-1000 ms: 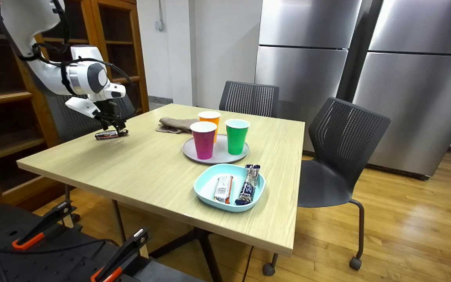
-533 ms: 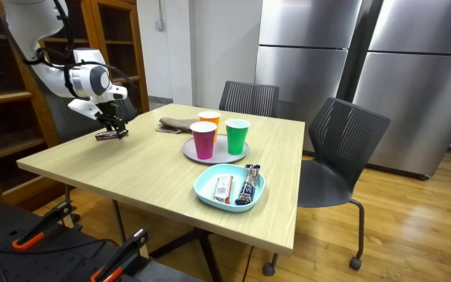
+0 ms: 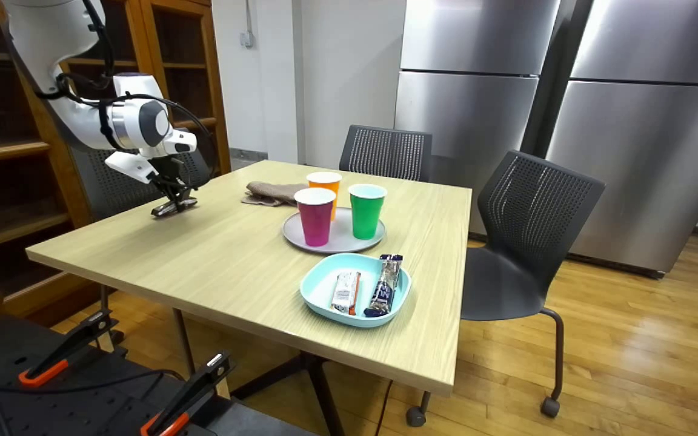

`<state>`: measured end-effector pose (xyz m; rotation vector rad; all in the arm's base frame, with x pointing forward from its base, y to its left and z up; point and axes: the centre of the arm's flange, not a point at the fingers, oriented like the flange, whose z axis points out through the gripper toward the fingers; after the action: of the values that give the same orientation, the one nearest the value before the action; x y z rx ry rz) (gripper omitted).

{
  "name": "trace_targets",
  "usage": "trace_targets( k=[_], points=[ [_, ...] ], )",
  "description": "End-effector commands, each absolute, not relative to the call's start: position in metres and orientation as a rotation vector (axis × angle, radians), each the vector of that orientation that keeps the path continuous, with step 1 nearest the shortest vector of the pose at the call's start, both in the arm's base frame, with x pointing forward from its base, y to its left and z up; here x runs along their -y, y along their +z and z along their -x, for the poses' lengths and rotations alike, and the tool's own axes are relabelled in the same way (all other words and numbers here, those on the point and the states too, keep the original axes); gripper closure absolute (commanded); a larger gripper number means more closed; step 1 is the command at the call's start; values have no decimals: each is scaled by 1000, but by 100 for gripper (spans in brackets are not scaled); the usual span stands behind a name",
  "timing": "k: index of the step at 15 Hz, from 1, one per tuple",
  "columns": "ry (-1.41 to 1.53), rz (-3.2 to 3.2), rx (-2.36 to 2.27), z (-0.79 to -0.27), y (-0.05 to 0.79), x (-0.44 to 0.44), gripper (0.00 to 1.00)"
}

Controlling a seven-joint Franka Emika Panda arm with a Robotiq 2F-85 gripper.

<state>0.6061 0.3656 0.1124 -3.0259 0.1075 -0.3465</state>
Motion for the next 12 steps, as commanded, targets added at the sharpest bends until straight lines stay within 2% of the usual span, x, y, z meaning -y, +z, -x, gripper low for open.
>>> trace_targets(
  k=[1,12],
  points=[
    [-345,3026,-54,-592,140,-364,96],
    [-329,3058,162,-546,179,-310,96]
  ],
)
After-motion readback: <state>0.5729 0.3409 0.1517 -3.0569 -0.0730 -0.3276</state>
